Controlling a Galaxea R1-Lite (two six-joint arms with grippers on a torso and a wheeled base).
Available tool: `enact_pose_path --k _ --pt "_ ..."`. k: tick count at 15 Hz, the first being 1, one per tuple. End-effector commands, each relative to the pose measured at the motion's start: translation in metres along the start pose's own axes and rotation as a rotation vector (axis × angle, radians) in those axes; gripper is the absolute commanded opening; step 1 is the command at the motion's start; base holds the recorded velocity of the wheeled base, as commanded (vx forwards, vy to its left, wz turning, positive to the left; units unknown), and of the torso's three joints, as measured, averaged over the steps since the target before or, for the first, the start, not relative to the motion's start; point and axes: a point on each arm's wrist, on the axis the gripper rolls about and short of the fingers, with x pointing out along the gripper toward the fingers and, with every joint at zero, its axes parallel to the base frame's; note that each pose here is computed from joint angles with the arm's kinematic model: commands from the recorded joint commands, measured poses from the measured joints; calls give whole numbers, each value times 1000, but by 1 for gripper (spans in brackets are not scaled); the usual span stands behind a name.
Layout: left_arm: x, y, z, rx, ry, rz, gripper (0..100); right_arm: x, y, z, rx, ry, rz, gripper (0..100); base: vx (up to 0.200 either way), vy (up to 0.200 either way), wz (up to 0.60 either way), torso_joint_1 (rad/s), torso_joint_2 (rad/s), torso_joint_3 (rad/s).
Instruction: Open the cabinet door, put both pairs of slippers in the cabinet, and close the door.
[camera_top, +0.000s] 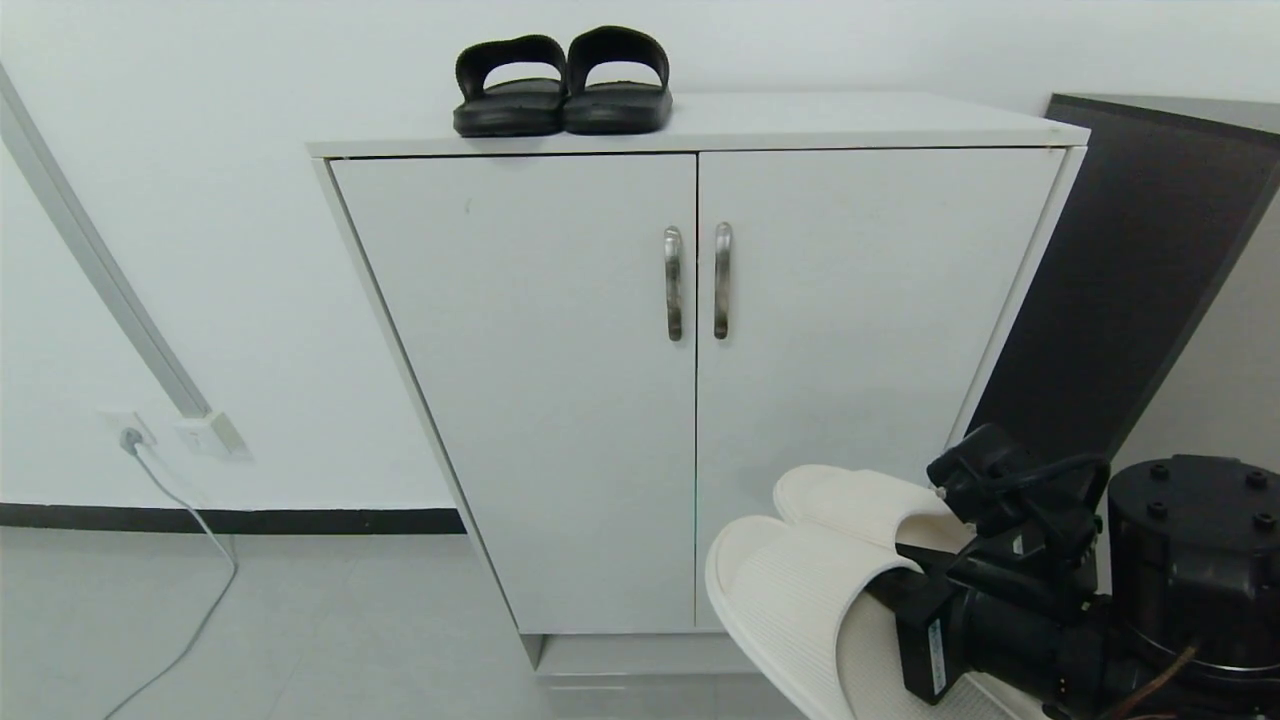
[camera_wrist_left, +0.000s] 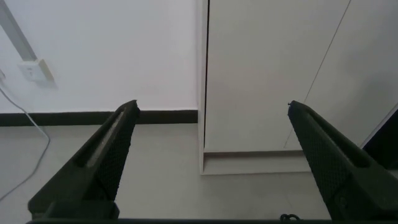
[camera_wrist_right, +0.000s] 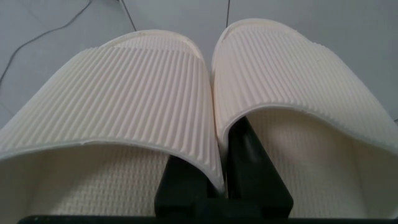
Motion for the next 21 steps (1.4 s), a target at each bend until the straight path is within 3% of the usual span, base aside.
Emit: enact_pose_path --k 1,2,3,4,6,10,12,13,17,21 --pt "0 0 5 -3 -8 -1 100 0 0 0 0 -2 1 0 0 0 0 -17 237 222" --pt "-2 0 40 -59 -52 -7 100 0 0 0 0 -1 0 0 0 0 0 -2 144 110" --pt "1 0 75 -160 -62 -20 100 1 0 0 0 -2 1 0 0 0 0 12 76 36" --pt "14 -1 95 -171 -11 -68 100 1 0 0 0 -1 0 0 0 0 0 0 0 0" --pt "51 -4 112 -173 81 -143 100 1 0 1 2 -8 1 0 0 0 0 -1 25 16" --pt "118 -18 133 -162 88 -353 100 3 0 0 4 -8 -3 0 0 0 0 0 0 0" --pt "133 -33 143 -154 95 -457 100 4 0 1 5 -10 -5 0 0 0 0 0 0 0" --pt "144 -48 152 -152 94 -528 100 5 0 -1 3 -1 -5 0 0 0 0 0 0 0" --pt "160 -92 162 -147 92 -637 100 6 0 -2 2 4 -6 0 0 0 0 0 0 0" --pt "178 -112 168 -151 76 -679 100 7 0 -3 1 10 -6 0 0 0 0 0 0 0"
